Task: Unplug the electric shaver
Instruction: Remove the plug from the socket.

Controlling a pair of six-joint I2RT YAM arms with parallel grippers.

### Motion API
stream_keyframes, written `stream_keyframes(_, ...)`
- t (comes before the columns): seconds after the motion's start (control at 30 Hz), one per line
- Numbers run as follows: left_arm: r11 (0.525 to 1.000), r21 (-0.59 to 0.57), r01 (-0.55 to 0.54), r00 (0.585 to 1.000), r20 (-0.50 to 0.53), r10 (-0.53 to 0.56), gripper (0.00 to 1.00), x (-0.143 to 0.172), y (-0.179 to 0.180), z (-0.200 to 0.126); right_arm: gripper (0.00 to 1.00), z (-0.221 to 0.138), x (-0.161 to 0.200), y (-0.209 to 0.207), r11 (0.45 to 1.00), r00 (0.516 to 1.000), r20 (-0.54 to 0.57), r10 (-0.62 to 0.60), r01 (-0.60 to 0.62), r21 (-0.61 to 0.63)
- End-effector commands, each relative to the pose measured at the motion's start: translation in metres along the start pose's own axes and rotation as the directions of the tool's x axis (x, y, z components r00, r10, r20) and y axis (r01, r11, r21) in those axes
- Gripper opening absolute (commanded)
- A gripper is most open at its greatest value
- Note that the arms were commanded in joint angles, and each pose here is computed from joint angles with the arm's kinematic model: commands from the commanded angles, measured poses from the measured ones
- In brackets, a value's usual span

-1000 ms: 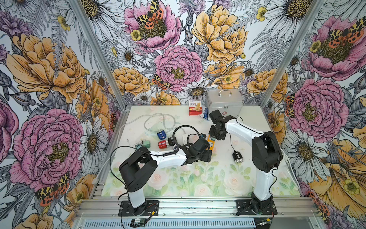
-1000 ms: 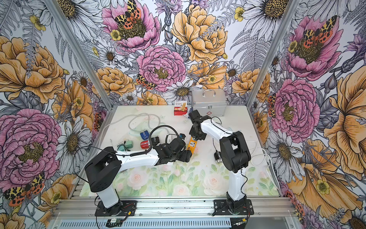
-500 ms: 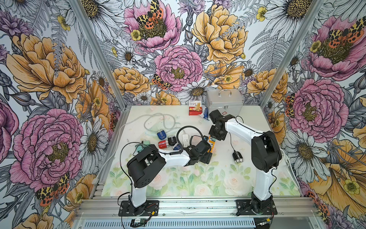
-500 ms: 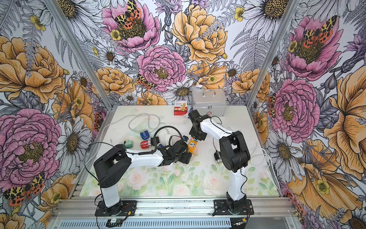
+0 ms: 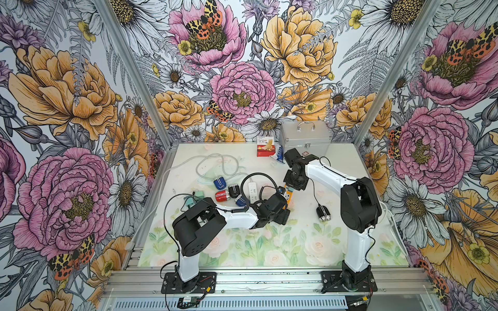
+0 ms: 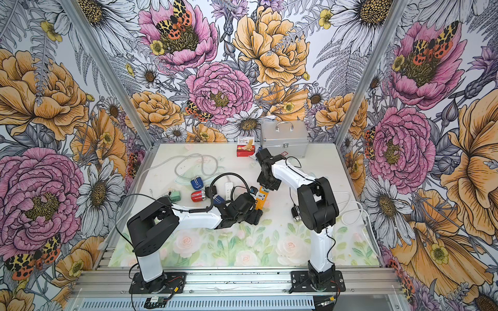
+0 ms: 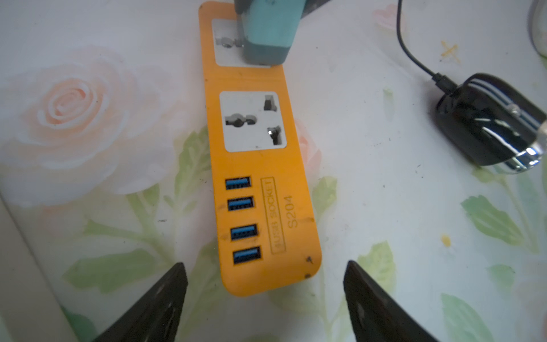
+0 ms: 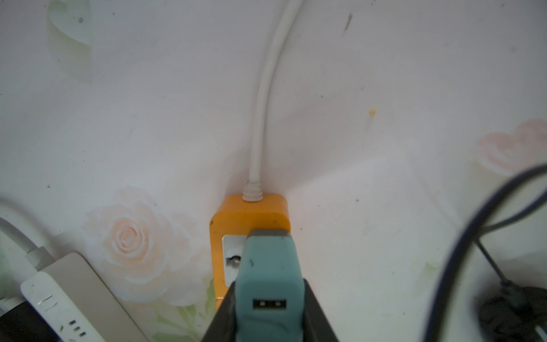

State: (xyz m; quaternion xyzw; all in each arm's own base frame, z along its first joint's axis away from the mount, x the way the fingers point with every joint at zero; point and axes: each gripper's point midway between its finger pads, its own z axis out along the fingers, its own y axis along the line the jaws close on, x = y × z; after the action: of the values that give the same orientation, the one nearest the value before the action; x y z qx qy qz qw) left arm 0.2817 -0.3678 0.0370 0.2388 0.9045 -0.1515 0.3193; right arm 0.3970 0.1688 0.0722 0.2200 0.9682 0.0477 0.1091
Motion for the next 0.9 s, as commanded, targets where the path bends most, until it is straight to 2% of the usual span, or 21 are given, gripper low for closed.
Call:
stream_keyframes(0.0, 1.0, -0.003, -0.011, 1.0, 0.024, 0.011, 0.81, -0.008, -0.004, 0.006, 0.17, 0.009, 0.001, -0.002, 0.999, 1.0, -0.017, 0.02, -0.02, 0.025)
stream_keyframes(0.1, 0.999, -0.041, -0.009, 1.0, 0.03, 0.01, 0.78, -0.006, 0.003, 0.009, 0.17, 0.009, 0.002, -0.002, 1.0, 1.0, -0.019, 0.02, -0.019, 0.025)
stream_keyframes(0.27, 0.999, -0.047, -0.016, 1.0, 0.017, 0.017, 0.65, -0.003, 0.003, 0.017, 0.17, 0.008, 0.003, -0.002, 1.0, 1.0, -0.02, 0.02, -0.019, 0.025)
stream_keyframes(0.43, 0.999, -0.039, -0.022, 1.0, 0.0, 0.022, 0.42, 0.002, 0.001, 0.021, 0.17, 0.003, 0.001, -0.003, 0.999, 0.999, -0.007, 0.043, -0.042, 0.025)
stream_keyframes(0.53, 0.999, -0.042, -0.026, 1.0, -0.003, 0.026, 0.33, 0.004, 0.002, 0.02, 0.17, -0.001, 0.0, -0.003, 0.998, 0.999, 0.006, 0.054, -0.054, 0.023)
stream_keyframes(0.8, 0.998, -0.049, -0.027, 0.998, -0.05, 0.025, 0.16, 0.013, 0.004, 0.024, 0.16, -0.013, -0.001, 0.003, 0.998, 0.997, 0.039, 0.066, -0.066, 0.007)
stream_keyframes(0.87, 0.998, -0.057, -0.035, 0.997, -0.072, 0.031, 0.15, 0.017, 0.005, 0.026, 0.11, -0.019, -0.004, 0.005, 0.998, 0.996, 0.051, 0.071, -0.07, -0.004)
